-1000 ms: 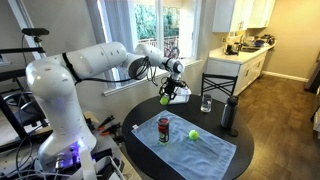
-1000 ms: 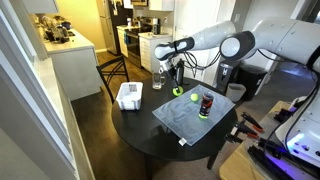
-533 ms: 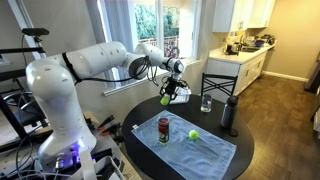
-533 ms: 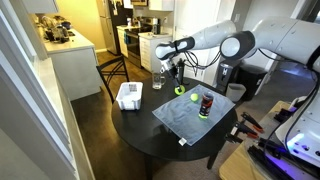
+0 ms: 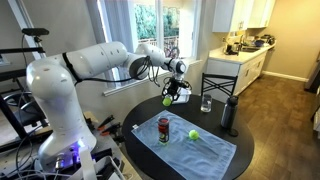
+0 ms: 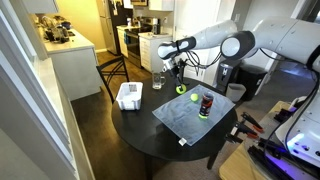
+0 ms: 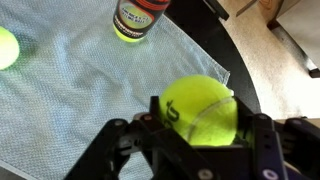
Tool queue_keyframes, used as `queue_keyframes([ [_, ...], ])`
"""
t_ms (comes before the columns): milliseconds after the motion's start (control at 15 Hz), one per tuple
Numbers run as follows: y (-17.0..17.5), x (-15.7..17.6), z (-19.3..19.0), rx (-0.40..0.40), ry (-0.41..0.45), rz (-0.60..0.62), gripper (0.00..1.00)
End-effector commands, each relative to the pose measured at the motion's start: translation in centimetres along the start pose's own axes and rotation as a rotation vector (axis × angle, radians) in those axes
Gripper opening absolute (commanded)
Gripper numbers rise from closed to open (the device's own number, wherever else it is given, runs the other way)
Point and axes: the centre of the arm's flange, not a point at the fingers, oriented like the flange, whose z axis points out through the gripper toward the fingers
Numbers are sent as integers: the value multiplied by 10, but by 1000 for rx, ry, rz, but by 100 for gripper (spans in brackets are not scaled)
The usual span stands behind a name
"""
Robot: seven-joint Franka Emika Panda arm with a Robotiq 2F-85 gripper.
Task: Pick the tennis ball to the left and place it in the cylindrical container
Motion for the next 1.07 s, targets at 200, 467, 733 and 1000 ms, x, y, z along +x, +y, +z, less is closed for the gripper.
queue_keyframes([
  [200,0,0,0,0,0,0,68],
  [467,-56,-16,5,-29,2,-69,43],
  [733,-104,-26,-24,-116,3,-114,43],
  [1000,-144,-30,-61,-221,-44,-154,43],
])
